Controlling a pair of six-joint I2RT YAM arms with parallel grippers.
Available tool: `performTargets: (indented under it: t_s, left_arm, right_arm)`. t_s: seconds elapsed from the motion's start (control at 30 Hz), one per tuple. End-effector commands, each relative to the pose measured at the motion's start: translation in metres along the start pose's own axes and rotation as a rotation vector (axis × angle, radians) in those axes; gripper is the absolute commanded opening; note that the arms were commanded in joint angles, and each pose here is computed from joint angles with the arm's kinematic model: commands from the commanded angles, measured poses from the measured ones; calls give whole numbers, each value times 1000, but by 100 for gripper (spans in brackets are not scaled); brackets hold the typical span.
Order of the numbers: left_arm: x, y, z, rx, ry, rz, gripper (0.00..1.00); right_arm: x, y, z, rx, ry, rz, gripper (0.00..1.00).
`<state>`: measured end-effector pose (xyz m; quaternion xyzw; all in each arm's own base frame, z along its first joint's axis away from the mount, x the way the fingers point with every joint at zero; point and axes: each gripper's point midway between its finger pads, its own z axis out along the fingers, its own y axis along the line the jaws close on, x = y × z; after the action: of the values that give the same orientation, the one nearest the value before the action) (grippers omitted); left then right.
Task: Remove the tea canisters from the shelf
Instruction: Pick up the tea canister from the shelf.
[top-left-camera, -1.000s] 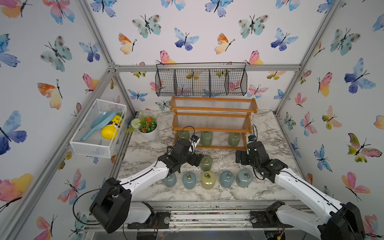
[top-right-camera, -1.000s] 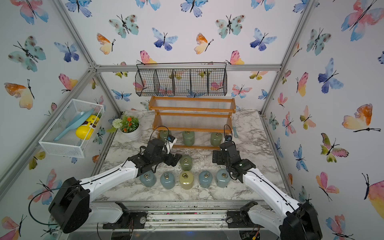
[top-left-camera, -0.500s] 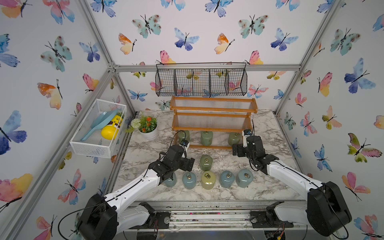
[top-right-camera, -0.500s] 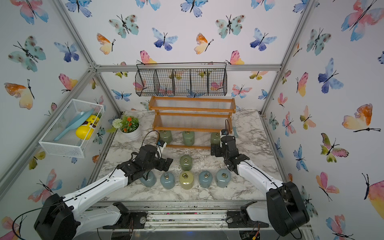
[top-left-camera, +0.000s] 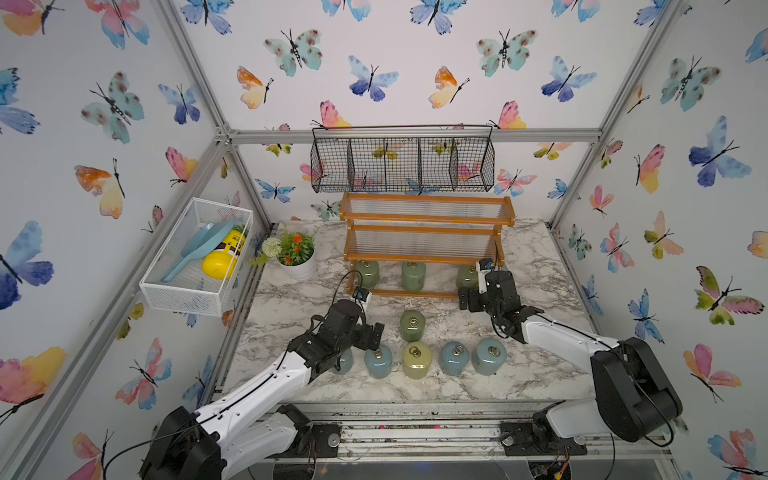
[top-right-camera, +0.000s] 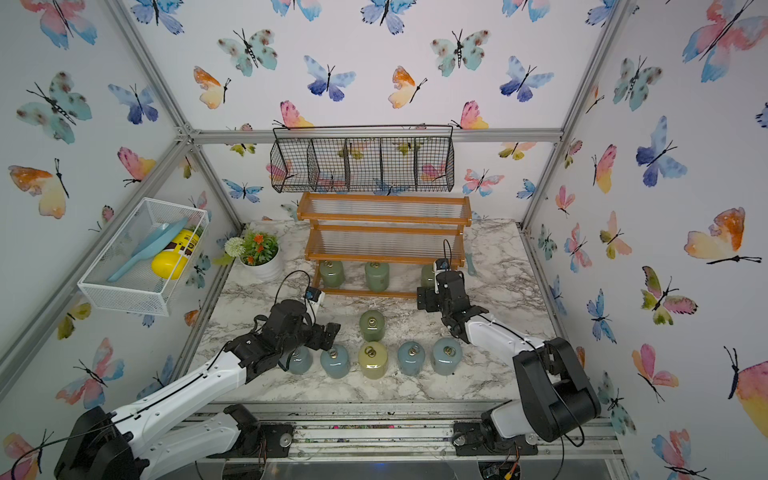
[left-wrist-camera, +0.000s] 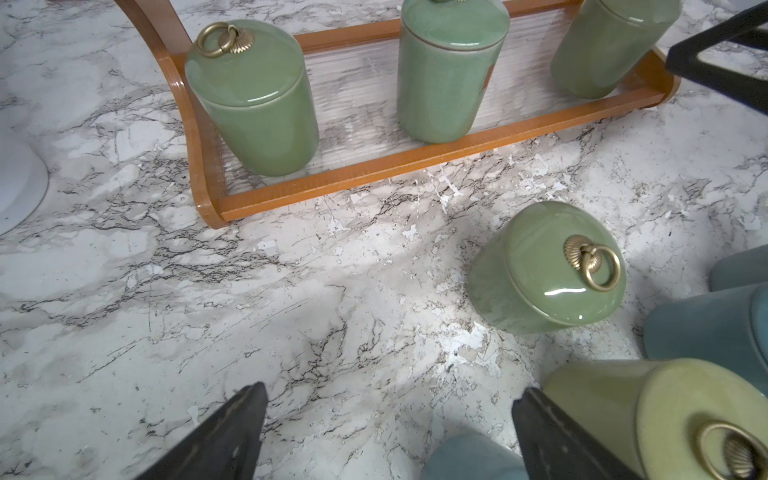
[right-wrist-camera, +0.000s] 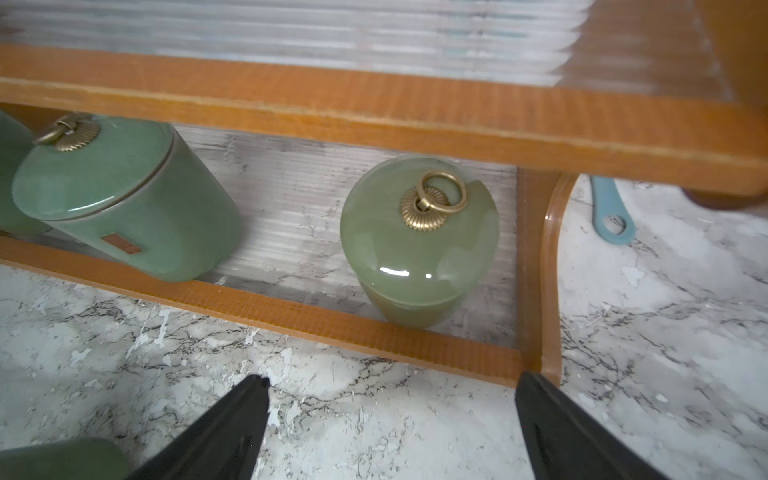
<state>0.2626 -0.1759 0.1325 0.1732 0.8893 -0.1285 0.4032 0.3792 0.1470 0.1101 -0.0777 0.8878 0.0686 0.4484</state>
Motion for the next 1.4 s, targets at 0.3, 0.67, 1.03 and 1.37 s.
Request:
performTargets:
  t_s: [0.3,0.67,1.03,1.37]
  left_arm:
    - [-1,8,-10,-23,-42,-33,98]
    - [1,9,-14,-23,-52,-42,99]
    - [2,9,-15,-24,-54,-44,99]
    - [2,10,-17,-25,-56,-49,100]
  right_arm:
    - [-25,-7,20,35,-75,10,98]
    - [-32,-16,34,54,-75,12,99]
    - [-38,-15,49,16,-55,-11,98]
    - [-37,-13,66,-11,-13,-19,99]
